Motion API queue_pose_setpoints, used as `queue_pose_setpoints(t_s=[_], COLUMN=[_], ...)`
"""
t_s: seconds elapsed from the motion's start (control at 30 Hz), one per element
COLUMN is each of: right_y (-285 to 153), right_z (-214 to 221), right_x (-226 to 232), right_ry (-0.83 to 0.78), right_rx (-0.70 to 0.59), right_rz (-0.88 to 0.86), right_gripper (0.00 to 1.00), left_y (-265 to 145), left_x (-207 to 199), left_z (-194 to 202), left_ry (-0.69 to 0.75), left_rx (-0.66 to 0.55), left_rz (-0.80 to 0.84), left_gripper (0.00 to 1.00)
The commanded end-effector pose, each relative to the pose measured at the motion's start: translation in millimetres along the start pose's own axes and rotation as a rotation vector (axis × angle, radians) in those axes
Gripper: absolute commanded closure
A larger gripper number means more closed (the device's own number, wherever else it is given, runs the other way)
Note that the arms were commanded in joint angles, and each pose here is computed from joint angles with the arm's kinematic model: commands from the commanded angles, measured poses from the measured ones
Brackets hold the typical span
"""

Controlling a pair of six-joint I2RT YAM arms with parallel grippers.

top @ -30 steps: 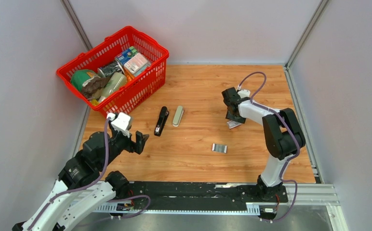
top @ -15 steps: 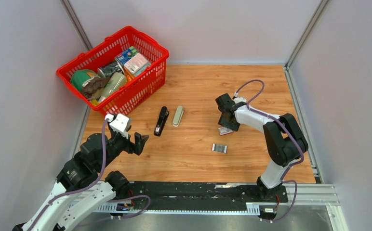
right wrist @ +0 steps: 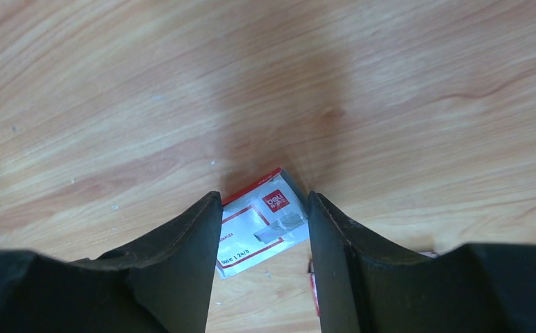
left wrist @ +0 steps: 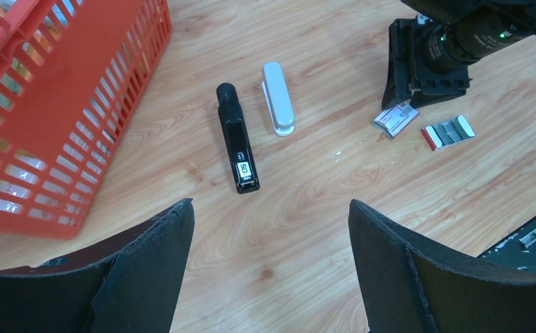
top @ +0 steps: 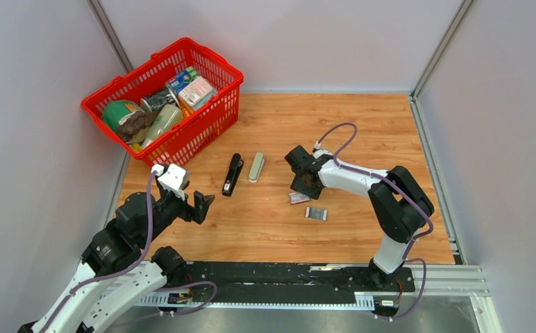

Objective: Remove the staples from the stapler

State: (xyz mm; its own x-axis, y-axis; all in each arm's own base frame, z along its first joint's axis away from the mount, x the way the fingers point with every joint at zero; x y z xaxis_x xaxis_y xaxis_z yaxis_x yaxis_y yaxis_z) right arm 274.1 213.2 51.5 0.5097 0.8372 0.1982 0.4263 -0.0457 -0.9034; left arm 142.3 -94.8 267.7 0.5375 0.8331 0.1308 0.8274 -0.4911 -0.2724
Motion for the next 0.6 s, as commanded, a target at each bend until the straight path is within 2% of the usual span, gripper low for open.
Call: queue_pose_setpoints(t_s=[0.0, 0.37, 0.57], right_y=[-6, -27, -51], right_z=[14, 43, 45], right_x=[21, 28, 31], right_ry=[0.039, -0.014, -0.012], right_rx=[0.034, 0.052, 0.04], right_rz=[-0.04, -0.091, -0.152], right_gripper=[0.49, 0.5, 0.5], left_y=[2, 8, 13], left_x=[0, -1, 0], left_z=[-4, 0, -1], left_ry=[0.004, 0.009, 0.007], left_rx=[-0.027, 0.015, 0.045], left_rz=[0.001, 0.002, -0.008], left_gripper=[0.11, 0.12, 0.12])
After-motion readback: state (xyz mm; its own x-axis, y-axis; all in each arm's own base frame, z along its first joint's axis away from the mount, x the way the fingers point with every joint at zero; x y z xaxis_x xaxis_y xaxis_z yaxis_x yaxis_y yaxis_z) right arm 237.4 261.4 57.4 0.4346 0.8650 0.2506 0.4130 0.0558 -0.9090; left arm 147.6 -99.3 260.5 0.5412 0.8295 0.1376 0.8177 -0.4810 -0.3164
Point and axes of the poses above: each gripper's point midway between its finger pads, its own y axis out along the fingers, its own x axis along the line the jaws close on, z = x × y, the point moved 3 cm from there along -y, back along the fingers, and after that the axes turned 9 degrees about y, right-handed, at the moved point
